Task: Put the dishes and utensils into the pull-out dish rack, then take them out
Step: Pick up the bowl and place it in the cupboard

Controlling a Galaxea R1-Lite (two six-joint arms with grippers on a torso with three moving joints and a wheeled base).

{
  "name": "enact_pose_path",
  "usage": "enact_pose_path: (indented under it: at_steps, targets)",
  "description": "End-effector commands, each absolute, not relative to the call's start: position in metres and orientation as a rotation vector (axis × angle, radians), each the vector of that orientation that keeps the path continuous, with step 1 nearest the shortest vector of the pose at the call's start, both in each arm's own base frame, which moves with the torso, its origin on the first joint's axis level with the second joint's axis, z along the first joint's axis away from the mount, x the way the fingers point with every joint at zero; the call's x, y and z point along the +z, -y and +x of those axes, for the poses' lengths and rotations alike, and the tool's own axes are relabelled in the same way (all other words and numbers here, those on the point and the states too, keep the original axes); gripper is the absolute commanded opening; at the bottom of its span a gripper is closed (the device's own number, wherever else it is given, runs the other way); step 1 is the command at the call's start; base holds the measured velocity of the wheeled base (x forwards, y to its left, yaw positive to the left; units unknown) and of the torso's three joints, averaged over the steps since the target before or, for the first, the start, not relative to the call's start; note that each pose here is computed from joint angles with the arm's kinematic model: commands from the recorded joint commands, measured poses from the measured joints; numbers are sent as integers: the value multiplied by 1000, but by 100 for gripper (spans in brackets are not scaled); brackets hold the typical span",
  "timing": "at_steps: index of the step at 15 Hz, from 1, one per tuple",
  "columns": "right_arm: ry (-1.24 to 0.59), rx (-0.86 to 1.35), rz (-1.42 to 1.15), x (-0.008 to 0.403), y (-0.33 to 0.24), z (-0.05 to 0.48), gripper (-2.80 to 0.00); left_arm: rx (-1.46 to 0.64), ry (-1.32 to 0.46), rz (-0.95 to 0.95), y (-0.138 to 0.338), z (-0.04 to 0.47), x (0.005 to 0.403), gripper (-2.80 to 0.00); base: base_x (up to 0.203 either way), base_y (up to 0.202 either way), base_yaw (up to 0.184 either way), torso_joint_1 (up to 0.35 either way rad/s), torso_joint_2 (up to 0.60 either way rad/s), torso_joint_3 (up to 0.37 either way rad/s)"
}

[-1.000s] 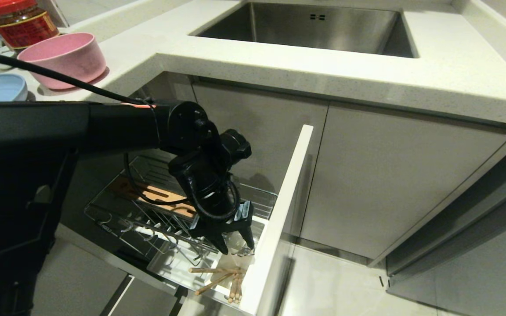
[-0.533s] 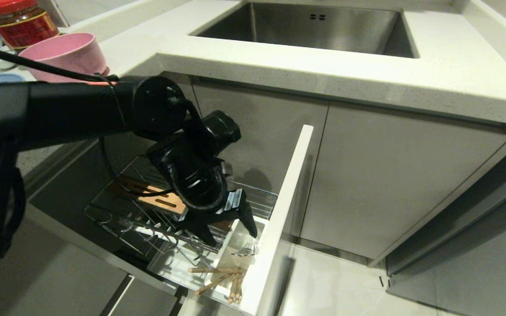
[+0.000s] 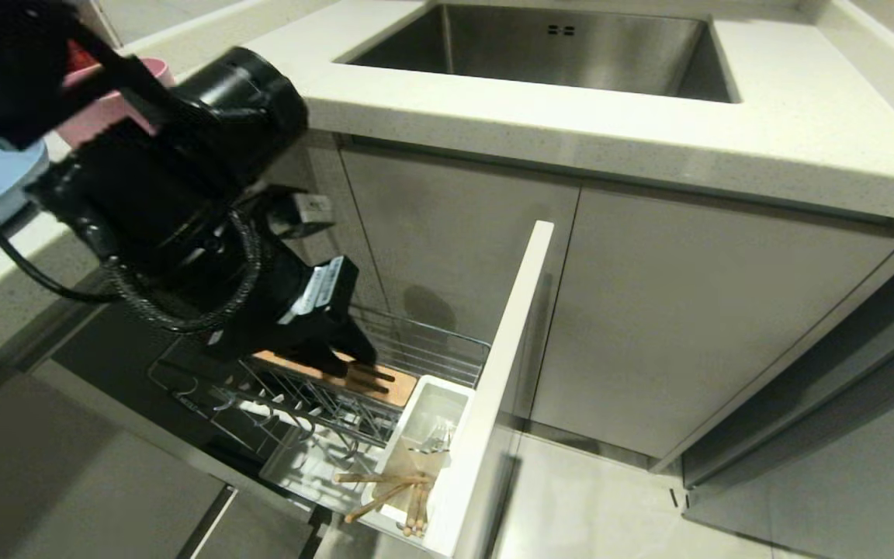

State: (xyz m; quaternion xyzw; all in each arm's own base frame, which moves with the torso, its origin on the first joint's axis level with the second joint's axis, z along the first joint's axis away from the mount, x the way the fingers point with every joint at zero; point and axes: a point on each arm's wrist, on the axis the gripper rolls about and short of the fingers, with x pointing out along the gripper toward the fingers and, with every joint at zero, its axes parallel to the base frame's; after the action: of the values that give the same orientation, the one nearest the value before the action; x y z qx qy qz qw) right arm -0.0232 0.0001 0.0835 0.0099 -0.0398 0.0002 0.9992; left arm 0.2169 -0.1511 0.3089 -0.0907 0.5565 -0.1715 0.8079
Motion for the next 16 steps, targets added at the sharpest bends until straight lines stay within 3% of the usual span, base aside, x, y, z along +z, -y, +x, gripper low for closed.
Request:
enact_pose_path:
  at_steps: [1,7,9,13,16]
  targets:
    - [55,1,20,76,0,-21,-280,-382,-1042,-224,125,179,343,-280,0,0,0,0,0,0]
    - [55,1,21,76,0,-21,-280,-151,-566,-263,64,112,397,-280,0,0,0,0,0,0]
    - [55,1,20,76,0,-21,-280,-50,-425,-290,50,112,409,-280,0,0,0,0,0,0]
    - [55,1,20,76,0,-21,-280,-42,-143,-271,39,110,438,-280,0,0,0,0,0,0]
    - [55,1,20,76,0,-21,-280,-31,-91,-231,38,115,442,-280,0,0,0,0,0,0]
